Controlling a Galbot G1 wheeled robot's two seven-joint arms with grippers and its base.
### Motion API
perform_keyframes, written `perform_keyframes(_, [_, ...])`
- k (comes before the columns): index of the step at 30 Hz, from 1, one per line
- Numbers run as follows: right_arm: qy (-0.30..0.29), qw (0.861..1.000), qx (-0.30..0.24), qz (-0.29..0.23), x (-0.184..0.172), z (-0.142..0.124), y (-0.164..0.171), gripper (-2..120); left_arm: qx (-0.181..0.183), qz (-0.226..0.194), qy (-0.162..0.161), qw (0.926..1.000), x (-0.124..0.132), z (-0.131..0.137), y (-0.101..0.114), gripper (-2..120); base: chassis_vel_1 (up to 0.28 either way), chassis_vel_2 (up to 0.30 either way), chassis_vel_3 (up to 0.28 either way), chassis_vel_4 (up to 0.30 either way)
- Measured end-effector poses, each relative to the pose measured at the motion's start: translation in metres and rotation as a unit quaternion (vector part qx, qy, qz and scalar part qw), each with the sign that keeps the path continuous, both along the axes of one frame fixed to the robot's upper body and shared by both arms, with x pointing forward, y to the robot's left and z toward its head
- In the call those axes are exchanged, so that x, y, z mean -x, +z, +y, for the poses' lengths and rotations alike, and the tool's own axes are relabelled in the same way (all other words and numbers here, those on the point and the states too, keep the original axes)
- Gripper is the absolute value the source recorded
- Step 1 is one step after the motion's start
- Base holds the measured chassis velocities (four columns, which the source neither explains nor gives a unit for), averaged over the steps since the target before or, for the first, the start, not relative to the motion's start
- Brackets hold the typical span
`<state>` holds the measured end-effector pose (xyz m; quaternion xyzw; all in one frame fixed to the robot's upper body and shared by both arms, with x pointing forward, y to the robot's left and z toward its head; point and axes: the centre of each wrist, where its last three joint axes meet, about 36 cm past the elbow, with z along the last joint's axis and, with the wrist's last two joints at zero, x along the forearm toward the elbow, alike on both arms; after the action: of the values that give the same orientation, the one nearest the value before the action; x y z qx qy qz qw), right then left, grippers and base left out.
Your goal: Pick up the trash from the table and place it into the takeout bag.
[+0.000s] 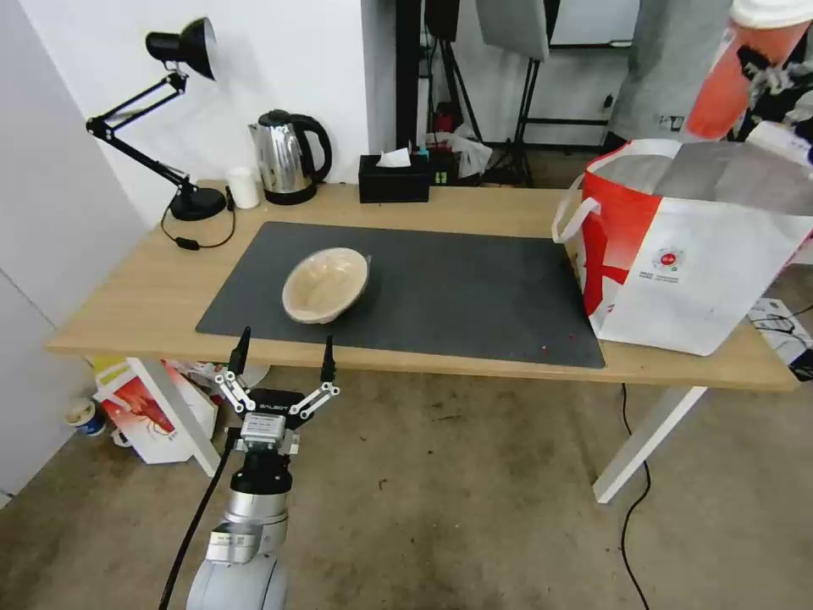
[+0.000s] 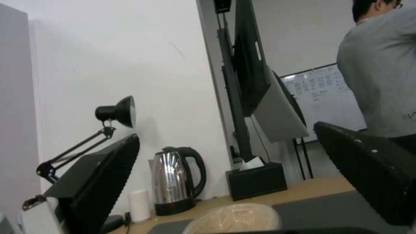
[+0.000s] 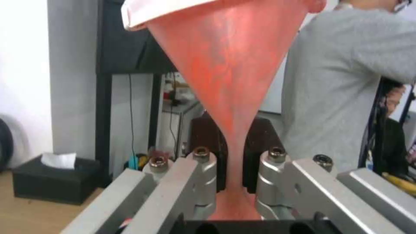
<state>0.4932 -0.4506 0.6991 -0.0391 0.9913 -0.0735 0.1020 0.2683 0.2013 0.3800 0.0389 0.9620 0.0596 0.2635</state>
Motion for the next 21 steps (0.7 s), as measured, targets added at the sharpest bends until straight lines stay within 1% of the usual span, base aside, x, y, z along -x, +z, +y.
perform_keyframes(8, [-0.012, 1.000, -0.002, 0.014, -0.010, 0.004, -0.018, 5, -0.003, -0.001, 0.003, 1.0000, 0.000, 0.004, 0.000, 100, 0.000, 0.000, 0.000, 0.000])
perform_keyframes(9, [-0.012, 1.000, -0.002, 0.016, -0.011, 0.006, -0.019, 7, -0.003, -0.001, 0.004, 1.0000, -0.001, 0.005, 0.000, 100, 0.000, 0.000, 0.000, 0.000])
perform_keyframes(11, [-0.012, 1.000, -0.001, 0.020, -0.013, 0.008, -0.020, 14, -0.004, 0.000, 0.005, 1.0000, -0.001, 0.005, -0.001, 100, 0.000, 0.000, 0.000, 0.000])
perform_keyframes(13, [-0.012, 1.000, -0.001, 0.020, -0.013, 0.009, -0.020, 17, -0.004, 0.000, 0.005, 1.0000, -0.001, 0.006, -0.001, 100, 0.000, 0.000, 0.000, 0.000])
perform_keyframes(14, [-0.012, 1.000, 0.001, 0.023, -0.013, 0.012, -0.019, 25, -0.003, -0.001, 0.005, 1.0000, -0.002, 0.006, -0.001, 100, 0.000, 0.000, 0.000, 0.000])
perform_keyframes(16, [-0.011, 1.000, 0.003, 0.026, -0.012, 0.014, -0.018, 33, -0.003, -0.001, 0.006, 1.0000, -0.003, 0.006, -0.002, 100, 0.000, 0.000, 0.000, 0.000])
perform_keyframes(17, [-0.011, 1.000, 0.003, 0.026, -0.012, 0.014, -0.018, 33, -0.003, -0.001, 0.006, 1.0000, -0.003, 0.006, -0.002, 100, 0.000, 0.000, 0.000, 0.000])
perform_keyframes(21, [-0.008, 0.999, 0.006, 0.031, -0.010, 0.019, -0.017, 51, -0.004, -0.002, 0.007, 1.0000, -0.003, 0.007, -0.001, 100, 0.000, 0.000, 0.000, 0.000])
